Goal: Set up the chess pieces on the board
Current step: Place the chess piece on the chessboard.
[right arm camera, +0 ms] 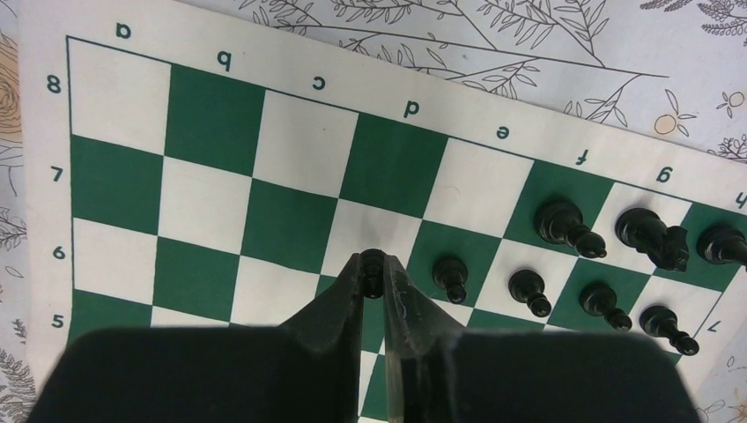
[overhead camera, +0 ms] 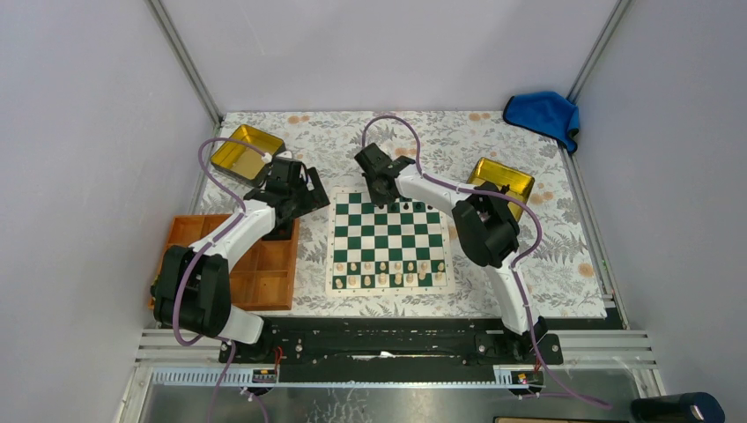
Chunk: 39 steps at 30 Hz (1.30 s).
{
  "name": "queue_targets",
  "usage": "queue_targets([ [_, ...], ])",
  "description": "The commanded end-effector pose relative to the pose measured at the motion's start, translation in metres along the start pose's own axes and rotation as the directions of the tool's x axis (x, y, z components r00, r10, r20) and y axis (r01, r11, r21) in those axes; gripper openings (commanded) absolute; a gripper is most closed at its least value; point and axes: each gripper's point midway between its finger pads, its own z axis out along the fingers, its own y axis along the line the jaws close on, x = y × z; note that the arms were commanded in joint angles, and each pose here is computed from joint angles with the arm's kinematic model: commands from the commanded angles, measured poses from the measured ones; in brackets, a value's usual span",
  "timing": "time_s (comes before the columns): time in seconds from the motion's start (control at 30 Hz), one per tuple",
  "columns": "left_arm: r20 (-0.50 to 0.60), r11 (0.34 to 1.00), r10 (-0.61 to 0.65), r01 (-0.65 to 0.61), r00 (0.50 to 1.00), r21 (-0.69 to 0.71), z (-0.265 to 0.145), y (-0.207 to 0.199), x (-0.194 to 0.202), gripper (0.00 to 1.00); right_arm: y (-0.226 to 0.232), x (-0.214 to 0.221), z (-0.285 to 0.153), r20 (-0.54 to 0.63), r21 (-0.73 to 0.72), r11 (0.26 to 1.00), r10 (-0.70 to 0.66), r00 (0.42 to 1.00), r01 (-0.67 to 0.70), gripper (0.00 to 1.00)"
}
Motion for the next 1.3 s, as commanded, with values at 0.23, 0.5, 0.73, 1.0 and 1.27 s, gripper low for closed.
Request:
queue_targets([
  [0.23,0.025,1.000,-0.007,0.006,1.000,0.015,0.005,-0.002,-0.006,0.99,0.002,0.004,0.007,0.003,0.009,1.000,-0.025,1.000,0.025,0.00],
  [0.5,0.024,1.000,-0.003,0.003,1.000,0.009,0.006,-0.001,-0.007,0.99,0.004,0.002,0.011,0.006,0.003,0.999,-0.036,0.999,0.036,0.00],
  [0.73,0.021,1.000,0.000,0.000,1.000,0.004,0.007,0.000,-0.006,0.99,0.007,0.001,0.013,0.007,-0.007,0.999,-0.040,0.999,0.040,0.00],
  [1.0,0.018,1.000,-0.003,0.003,1.000,0.003,0.008,0.000,-0.006,0.99,0.007,0.000,0.009,0.010,-0.018,0.998,-0.055,0.998,0.055,0.30],
  [1.27,0.033,1.000,-0.007,0.006,0.999,0.012,0.006,-0.005,-0.013,0.99,0.005,-0.027,-0.008,0.074,0.002,0.997,-0.076,0.994,0.076,0.40],
])
